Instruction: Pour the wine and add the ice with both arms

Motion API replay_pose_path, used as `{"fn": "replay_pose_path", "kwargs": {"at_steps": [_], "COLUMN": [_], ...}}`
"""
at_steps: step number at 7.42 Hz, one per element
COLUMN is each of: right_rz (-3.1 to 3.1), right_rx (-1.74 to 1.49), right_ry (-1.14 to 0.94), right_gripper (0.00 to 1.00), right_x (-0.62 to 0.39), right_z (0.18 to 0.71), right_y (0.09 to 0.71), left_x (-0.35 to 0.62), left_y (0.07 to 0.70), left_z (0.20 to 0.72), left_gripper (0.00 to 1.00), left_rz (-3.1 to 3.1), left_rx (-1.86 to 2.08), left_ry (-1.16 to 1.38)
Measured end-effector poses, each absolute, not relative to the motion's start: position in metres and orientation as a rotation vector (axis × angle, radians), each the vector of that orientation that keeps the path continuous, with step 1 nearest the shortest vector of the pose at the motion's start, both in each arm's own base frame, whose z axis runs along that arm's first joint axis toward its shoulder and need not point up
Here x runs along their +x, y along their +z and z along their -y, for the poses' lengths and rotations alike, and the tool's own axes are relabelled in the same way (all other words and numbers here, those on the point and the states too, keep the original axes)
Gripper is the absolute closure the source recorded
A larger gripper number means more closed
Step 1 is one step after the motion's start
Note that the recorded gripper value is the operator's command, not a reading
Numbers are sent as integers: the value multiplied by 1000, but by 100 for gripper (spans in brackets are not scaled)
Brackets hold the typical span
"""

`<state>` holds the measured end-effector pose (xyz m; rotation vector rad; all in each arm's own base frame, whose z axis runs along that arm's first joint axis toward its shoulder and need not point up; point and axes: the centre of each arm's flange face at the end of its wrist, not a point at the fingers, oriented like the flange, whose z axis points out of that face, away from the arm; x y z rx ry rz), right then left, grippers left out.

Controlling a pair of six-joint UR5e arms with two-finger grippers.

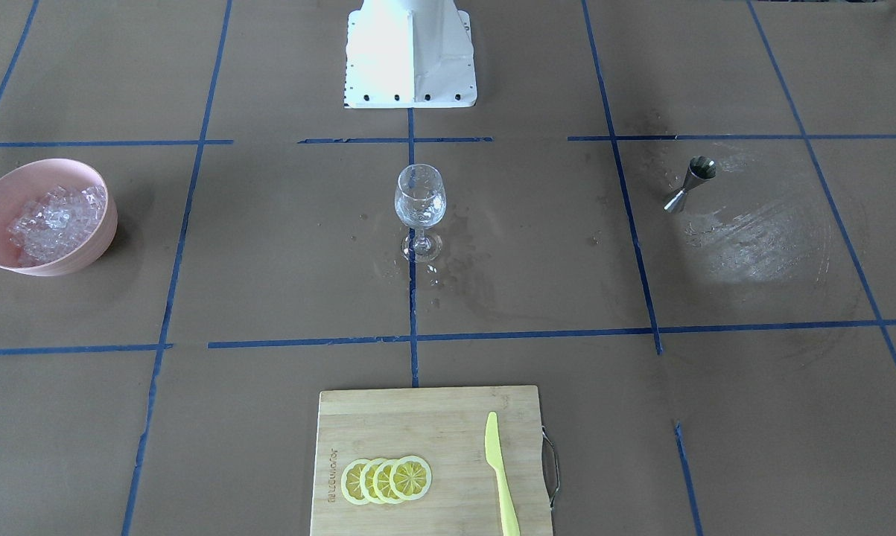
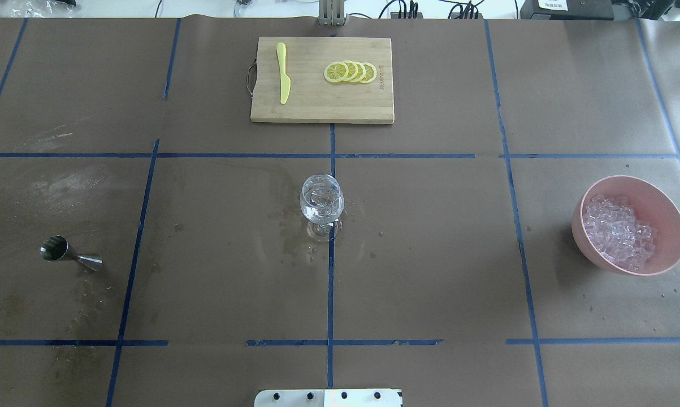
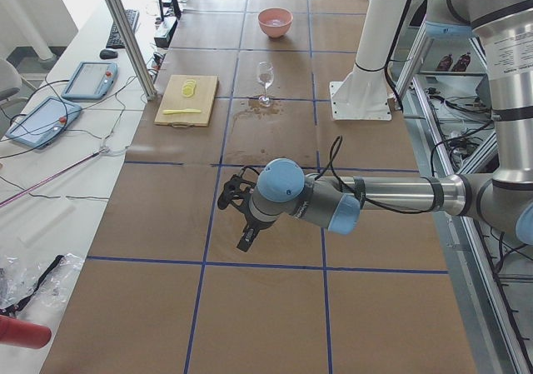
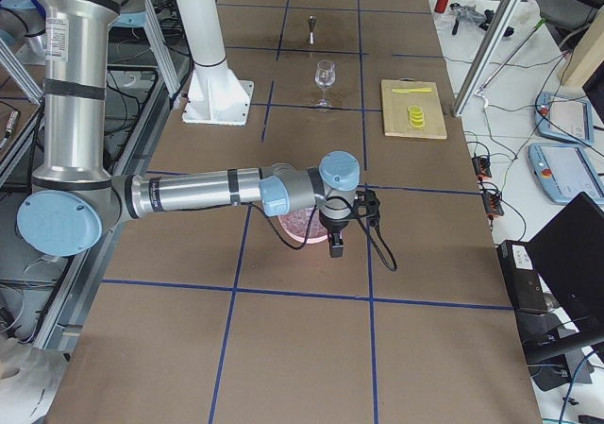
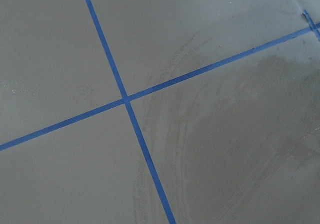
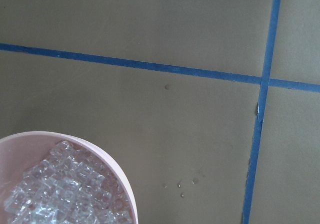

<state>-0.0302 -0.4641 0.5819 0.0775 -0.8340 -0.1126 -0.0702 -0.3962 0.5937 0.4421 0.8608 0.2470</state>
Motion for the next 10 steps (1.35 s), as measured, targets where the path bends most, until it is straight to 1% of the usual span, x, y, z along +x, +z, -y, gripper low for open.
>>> {"fn": "replay_pose_path", "kwargs": {"at_steps": [2, 4, 6, 7, 8, 10], "right_rz": [873, 883, 889, 890, 889, 888], "right_rx": [76, 81, 105, 109, 108, 104], "right_ry": [-124, -149, -166, -163, -160, -152], "right_gripper": [0, 0, 0, 0, 0, 0], "right_x": [-35, -44, -50, -50, -50, -50], "right_z": [463, 463, 464, 464, 463, 463], "right_y": [574, 567, 564, 565, 566, 568], "left_x": [-40, 21, 56, 68, 90, 126], "left_y": [568, 529, 507, 501, 499, 503], "left_z": [402, 405, 400, 393, 386, 366], "left_gripper": [0, 1, 1, 2, 6, 6], "left_rz": [-895, -950, -947, -967, -976, -977], "left_rx": [449, 477, 598, 628, 615, 579], "left_ry": [248, 263, 317, 331, 301, 173]}}
